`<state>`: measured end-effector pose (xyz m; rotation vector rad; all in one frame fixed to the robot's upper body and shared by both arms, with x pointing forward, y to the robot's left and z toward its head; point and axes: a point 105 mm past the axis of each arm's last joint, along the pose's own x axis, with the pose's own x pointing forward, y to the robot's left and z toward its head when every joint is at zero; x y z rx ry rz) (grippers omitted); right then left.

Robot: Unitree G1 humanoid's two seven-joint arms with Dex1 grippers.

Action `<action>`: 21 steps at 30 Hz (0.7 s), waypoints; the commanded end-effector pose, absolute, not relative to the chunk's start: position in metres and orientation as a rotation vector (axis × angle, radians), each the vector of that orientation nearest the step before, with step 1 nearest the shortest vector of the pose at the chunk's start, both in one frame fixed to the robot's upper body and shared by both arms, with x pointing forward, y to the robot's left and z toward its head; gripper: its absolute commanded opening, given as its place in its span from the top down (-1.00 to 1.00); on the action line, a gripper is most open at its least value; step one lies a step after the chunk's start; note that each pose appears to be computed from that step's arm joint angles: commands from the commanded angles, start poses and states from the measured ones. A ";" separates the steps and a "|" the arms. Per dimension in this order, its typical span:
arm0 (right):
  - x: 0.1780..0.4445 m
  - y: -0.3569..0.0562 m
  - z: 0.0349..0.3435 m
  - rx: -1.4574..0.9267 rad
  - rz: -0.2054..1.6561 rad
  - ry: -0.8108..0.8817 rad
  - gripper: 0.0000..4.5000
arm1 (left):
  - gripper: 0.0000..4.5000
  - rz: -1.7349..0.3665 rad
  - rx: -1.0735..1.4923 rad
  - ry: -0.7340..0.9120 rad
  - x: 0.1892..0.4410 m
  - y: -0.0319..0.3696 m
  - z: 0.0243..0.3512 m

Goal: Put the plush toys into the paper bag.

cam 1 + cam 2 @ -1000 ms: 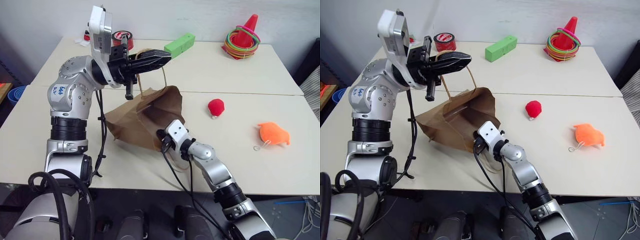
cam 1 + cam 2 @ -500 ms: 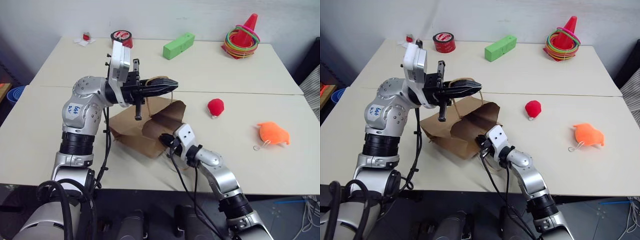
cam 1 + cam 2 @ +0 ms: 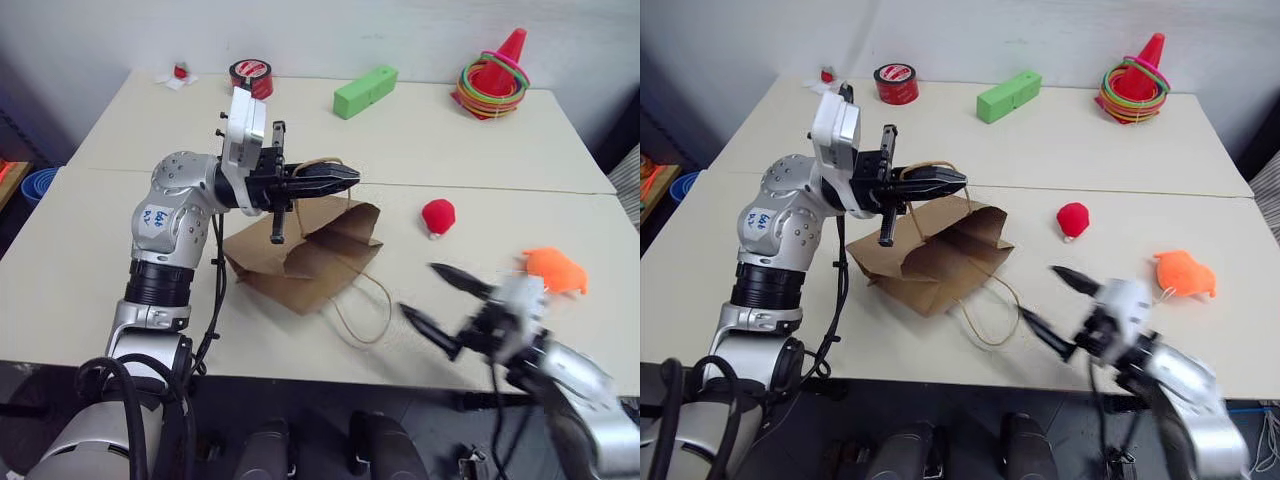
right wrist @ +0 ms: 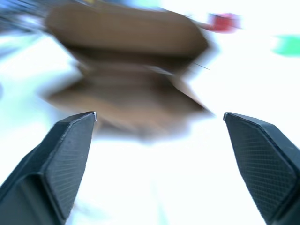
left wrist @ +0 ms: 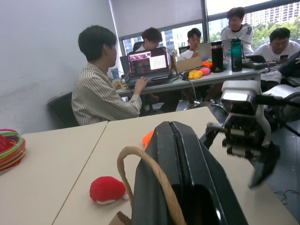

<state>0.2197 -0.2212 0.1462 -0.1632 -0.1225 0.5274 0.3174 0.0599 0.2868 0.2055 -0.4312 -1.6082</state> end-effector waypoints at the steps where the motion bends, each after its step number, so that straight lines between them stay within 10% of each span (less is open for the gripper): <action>1: 0.190 -0.283 0.144 -0.284 0.256 -0.110 -0.99 | 1.00 -1.612 0.223 -0.479 0.315 0.058 0.297; 8: 0.153 -0.338 0.120 -0.426 0.019 0.038 -0.99 | 1.00 -1.627 0.154 -0.424 0.318 0.059 0.294; 21: 0.291 -0.369 0.127 -0.697 0.191 0.304 -0.82 | 1.00 -1.575 0.233 -0.417 0.321 0.070 0.302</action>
